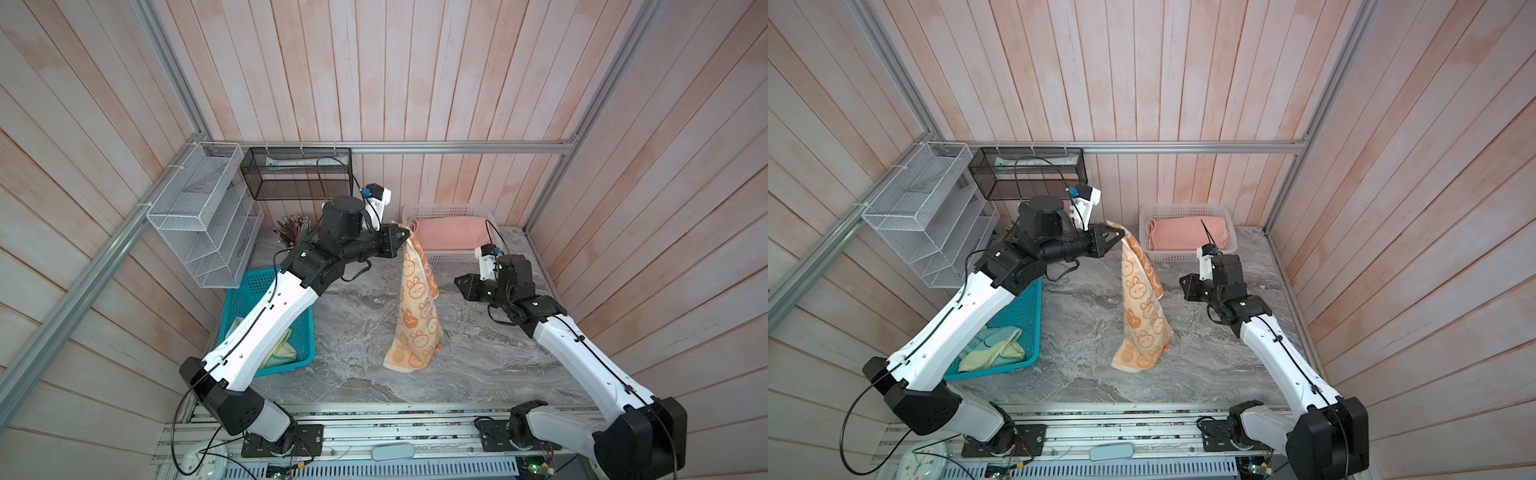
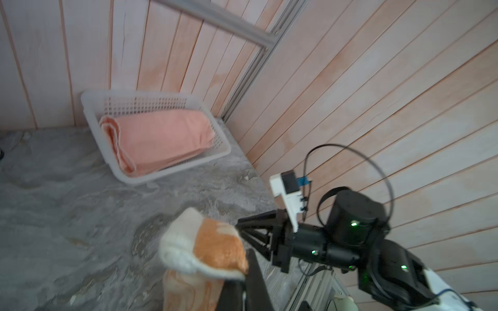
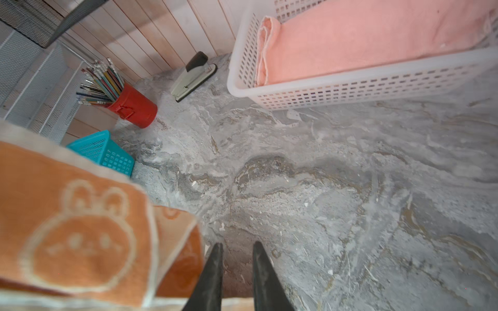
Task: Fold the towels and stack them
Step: 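Lay the orange towel on the table with the left gripper, then grasp the orange towel's edge with the right gripper while the left gripper holds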
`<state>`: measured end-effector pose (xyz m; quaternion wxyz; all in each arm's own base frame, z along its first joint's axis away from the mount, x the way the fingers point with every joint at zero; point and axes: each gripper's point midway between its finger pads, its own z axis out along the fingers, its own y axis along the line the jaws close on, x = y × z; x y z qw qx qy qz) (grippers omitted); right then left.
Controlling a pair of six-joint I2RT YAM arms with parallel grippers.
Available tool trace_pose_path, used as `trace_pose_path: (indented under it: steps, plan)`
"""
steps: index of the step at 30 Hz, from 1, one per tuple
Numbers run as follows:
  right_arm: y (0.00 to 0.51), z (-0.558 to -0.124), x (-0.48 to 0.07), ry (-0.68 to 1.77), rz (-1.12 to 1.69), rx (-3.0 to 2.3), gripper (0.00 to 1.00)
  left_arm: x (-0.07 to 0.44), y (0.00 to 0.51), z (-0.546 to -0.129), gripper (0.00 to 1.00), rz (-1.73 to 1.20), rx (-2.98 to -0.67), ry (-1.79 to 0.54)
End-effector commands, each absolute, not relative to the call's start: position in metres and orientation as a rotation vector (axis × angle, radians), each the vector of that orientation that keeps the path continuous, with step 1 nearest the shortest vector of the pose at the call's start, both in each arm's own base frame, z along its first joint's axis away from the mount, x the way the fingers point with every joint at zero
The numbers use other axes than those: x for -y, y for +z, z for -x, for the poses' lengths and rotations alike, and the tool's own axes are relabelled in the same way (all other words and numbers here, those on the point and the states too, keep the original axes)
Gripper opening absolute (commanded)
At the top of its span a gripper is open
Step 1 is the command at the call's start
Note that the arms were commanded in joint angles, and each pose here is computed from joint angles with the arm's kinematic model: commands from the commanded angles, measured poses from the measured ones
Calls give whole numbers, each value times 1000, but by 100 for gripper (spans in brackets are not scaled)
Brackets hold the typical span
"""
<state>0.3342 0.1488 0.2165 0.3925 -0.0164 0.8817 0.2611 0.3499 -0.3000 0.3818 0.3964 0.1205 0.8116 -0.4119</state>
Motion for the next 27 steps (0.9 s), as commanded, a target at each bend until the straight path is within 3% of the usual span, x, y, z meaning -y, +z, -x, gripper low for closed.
trace_pose_path:
  steps: [1, 5, 8, 10, 15, 27]
  plan:
    - [192, -322, -141, 630, 22, -2310, 24, 272, 344, -362, 0, -162, -2082, -1135]
    - [165, -318, -148, 682, 18, -2373, 26, 212, 226, -368, 0, 46, -2310, -978]
    - [147, -320, -158, 741, 18, -2408, 27, 169, 143, -356, 23, 236, -2526, -906]
    - [137, -324, -166, 775, 34, -2439, 28, 154, 115, -346, 35, 303, -2620, -868]
    - [116, -341, -199, 772, 121, -2503, 31, 135, 99, -338, 46, 355, -2626, -732]
    - [48, -393, -301, 640, 426, -2663, 42, 130, 74, -354, 49, 390, -2679, -615]
